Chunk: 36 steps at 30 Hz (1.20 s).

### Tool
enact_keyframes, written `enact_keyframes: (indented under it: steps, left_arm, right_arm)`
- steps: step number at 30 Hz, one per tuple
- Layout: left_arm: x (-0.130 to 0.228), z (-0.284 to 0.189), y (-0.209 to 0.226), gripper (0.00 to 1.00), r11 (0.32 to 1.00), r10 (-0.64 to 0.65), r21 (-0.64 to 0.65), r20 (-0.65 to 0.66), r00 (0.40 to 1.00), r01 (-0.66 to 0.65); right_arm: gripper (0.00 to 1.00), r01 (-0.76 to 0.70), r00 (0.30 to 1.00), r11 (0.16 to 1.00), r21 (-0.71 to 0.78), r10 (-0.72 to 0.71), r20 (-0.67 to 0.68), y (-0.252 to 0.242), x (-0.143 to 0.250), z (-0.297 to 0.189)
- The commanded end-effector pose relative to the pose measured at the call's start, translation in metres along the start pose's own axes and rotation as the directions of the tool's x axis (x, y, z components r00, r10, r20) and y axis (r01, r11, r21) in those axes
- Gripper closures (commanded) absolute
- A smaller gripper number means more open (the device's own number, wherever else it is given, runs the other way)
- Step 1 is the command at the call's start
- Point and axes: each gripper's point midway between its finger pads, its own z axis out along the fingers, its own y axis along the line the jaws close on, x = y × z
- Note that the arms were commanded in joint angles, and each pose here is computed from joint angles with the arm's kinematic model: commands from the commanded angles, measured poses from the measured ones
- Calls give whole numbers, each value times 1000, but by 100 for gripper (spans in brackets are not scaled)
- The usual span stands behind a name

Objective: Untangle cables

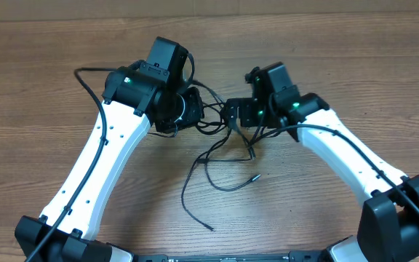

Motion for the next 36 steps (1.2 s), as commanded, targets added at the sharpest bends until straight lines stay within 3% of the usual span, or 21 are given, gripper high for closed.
enact_keyframes:
  steps: [1, 18, 36]
  left_arm:
    - [-4, -44, 16, 96, 990, 138, -37, 111, 984, -135]
    - [-11, -105, 44, 96, 985, 170, -43, 277, 946, -165]
    - [-16, -112, 40, 96, 980, 196, -36, 319, 927, -195]
  right_arm:
    - [0, -171, 985, 933, 317, 158, 68, -113, -10, -7]
    - [0, -413, 911, 824, 388, 371, 181, -216, -15, -48]
    - [0, -425, 905, 848, 316, 391, 167, -207, -17, -45]
